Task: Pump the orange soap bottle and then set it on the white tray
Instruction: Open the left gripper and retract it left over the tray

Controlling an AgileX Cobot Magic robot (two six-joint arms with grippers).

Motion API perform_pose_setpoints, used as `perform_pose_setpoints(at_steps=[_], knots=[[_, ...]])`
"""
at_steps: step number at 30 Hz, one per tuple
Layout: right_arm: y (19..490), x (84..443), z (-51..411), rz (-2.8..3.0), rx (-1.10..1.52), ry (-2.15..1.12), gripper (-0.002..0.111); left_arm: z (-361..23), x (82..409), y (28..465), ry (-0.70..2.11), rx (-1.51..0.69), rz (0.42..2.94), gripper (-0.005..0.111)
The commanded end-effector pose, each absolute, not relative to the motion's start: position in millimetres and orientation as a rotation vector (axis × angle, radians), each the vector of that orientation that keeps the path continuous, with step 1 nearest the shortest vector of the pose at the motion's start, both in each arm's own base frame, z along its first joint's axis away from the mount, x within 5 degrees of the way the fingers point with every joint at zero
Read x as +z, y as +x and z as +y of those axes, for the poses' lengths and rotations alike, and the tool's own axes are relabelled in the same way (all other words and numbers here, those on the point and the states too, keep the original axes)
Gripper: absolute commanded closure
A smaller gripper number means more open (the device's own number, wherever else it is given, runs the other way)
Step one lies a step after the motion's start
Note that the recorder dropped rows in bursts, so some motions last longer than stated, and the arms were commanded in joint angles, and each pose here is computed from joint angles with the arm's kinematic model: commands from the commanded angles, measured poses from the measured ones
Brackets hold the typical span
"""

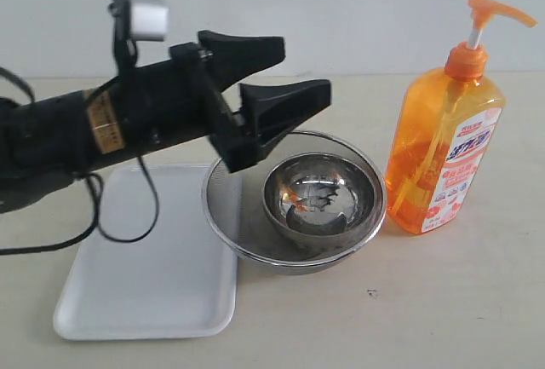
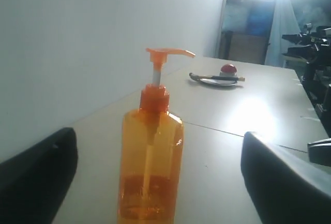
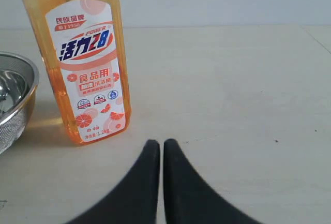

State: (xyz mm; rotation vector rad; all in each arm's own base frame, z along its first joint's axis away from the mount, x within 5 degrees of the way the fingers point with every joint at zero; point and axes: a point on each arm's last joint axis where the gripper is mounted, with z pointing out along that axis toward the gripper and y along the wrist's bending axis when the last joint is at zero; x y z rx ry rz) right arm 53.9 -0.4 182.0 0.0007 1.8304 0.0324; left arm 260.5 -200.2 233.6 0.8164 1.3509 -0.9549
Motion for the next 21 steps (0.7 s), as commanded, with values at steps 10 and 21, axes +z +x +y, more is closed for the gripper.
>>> perform_pose_setpoints(at_steps=[10, 21], knots=[[54, 183, 0, 1.815, 0.029, -0.003, 0.108, -130, 195, 218, 0.640, -0.858, 1.472, 0.027], [56, 213, 4, 1.475, -0.072, -0.166, 0.108, -130, 195, 218, 0.652, -0.859, 1.471, 0.027]])
